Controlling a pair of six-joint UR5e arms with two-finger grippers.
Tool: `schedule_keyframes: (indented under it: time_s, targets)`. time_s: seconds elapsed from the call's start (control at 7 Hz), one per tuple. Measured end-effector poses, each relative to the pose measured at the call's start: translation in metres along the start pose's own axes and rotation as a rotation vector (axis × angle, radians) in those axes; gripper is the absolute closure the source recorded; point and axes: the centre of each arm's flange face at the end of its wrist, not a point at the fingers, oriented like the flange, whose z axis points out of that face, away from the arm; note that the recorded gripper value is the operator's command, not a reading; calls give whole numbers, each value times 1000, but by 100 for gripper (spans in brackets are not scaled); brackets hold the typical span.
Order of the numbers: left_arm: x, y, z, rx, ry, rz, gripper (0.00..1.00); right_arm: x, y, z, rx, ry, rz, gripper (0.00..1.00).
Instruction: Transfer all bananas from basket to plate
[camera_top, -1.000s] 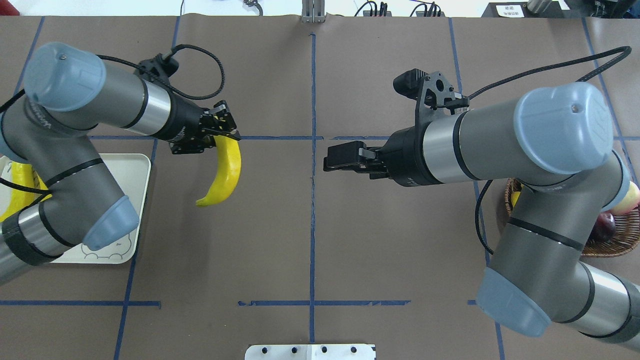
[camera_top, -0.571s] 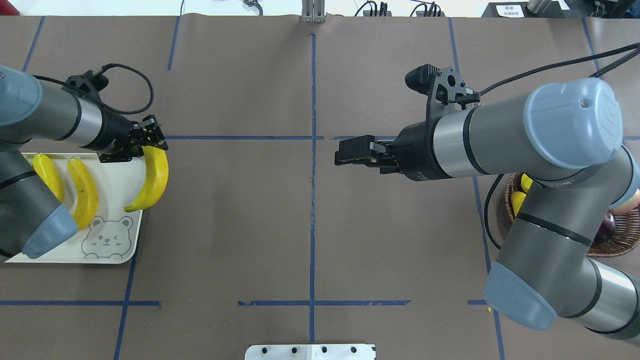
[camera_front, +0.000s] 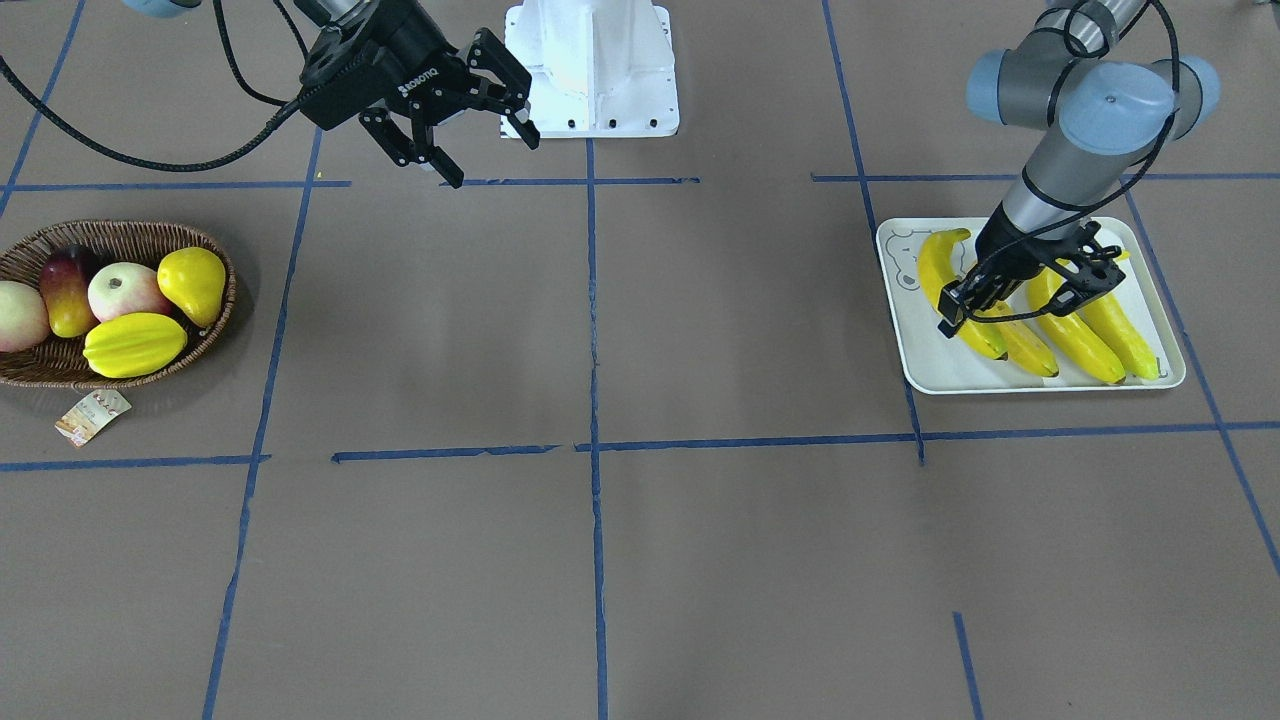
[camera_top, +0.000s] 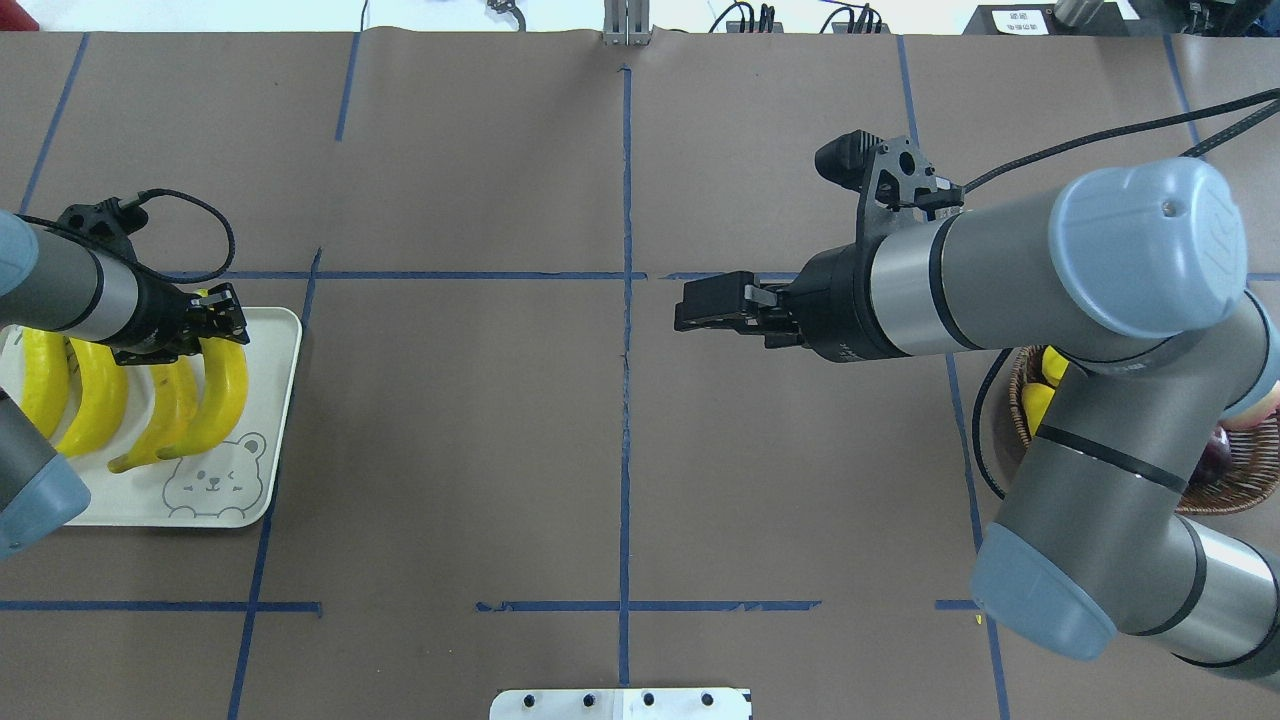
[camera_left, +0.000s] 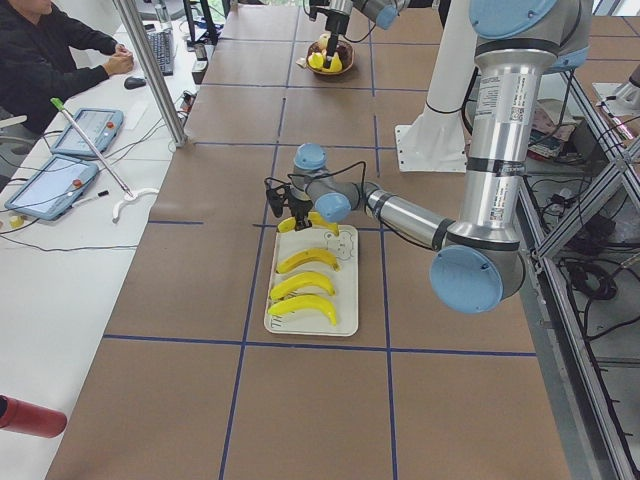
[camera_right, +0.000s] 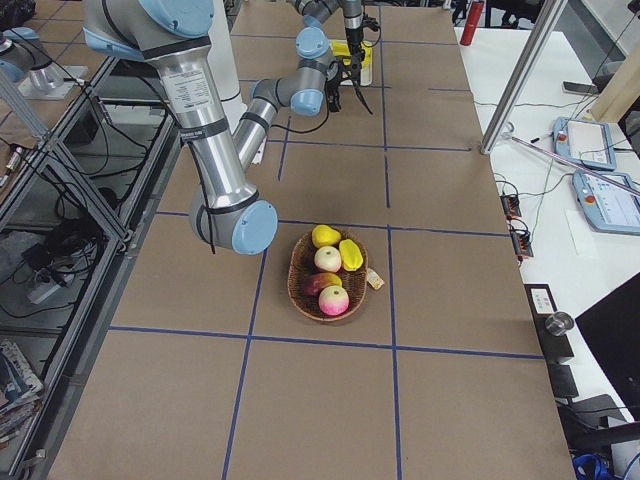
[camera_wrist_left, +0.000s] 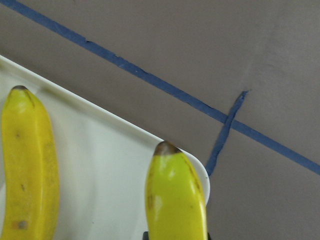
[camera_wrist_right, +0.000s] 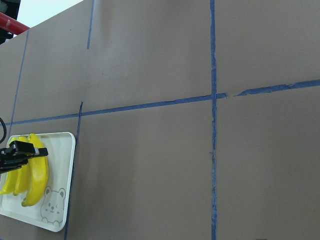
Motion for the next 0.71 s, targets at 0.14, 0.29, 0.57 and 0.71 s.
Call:
schedule_keyframes:
  time_s: [0.14,0.29,0.57,0.71]
  targets:
    - [-5,-1,3,6,-11,20,0,0,0,0,0,0,0,0]
    - [-8,-3,6,27,-20,28,0,0,0,0,0,0,0,0]
    - [-10,-8,6,85,-30,35,0,0,-1,-1,3,1,1,0]
    - [-7,-6,2,87,-20,40,0,2,-4,-2,7,3,3,0]
